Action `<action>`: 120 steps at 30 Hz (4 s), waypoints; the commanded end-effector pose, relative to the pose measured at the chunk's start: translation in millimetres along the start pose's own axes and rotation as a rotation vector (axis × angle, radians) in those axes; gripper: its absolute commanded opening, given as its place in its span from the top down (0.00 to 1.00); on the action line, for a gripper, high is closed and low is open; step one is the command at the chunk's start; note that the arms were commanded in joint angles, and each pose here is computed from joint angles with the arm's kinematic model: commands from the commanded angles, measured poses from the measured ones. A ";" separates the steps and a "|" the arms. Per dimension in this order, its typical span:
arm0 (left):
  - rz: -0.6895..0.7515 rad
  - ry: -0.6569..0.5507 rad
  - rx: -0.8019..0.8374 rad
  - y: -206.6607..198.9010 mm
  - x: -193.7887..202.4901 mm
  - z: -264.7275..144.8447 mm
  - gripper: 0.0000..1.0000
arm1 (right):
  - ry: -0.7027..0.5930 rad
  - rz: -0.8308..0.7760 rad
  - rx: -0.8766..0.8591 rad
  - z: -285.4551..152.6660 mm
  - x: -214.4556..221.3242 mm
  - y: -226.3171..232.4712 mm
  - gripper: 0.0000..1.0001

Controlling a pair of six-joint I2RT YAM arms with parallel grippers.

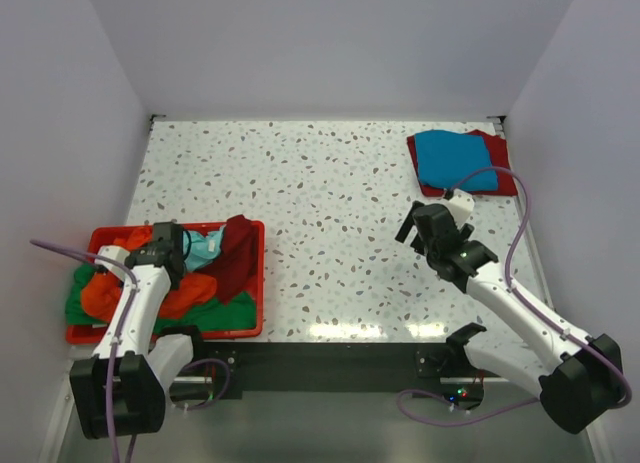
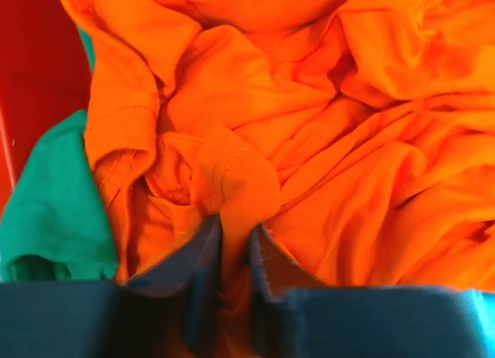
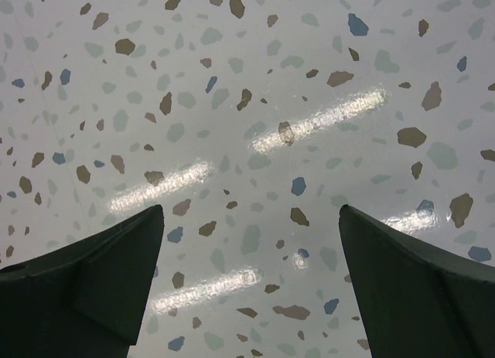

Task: Fold and stack the t-shirts
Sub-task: Grab the tshirt from the pile, then move the tshirt to the center of the board, then flatten the tshirt out

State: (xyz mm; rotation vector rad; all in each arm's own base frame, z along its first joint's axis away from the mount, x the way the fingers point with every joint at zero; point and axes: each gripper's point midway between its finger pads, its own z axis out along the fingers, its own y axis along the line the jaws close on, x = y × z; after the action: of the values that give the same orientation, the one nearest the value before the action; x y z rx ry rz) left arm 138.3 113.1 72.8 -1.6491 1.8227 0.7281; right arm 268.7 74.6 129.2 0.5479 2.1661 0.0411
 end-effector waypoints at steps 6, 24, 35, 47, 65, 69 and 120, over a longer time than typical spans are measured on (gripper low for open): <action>-0.185 -0.076 0.117 -30.4 -57.1 -35.5 1.00 | 0.011 -0.005 -0.049 6.7 -8.0 22.2 0.01; -0.089 -0.410 1.565 -154.5 -231.0 -345.7 1.00 | 0.016 -0.033 -0.106 8.8 -27.8 54.0 0.01; 0.122 -0.222 2.246 -214.6 -208.9 -568.2 1.00 | -0.034 -0.018 -0.085 -6.5 -39.9 39.8 0.01; 0.372 0.201 2.044 -267.7 -50.6 -484.3 0.47 | -0.083 -0.004 -0.027 -29.6 -45.4 5.7 0.01; 0.879 0.239 1.377 -222.9 125.1 -258.8 0.21 | 0.173 -0.051 -0.065 18.1 28.2 31.4 0.05; 0.888 0.266 1.415 -231.7 137.3 -268.8 0.22 | 0.194 -0.078 -0.049 31.4 33.4 34.1 0.12; 1.272 0.084 1.144 -274.9 258.8 -252.4 0.74 | 0.345 0.064 -0.248 62.4 41.8 65.2 0.51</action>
State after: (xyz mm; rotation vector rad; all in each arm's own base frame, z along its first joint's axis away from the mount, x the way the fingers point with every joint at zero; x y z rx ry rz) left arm 363.6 -263.3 31.6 0.3102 2.5459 -0.0675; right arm 311.1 133.9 66.3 0.5016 2.4621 0.4078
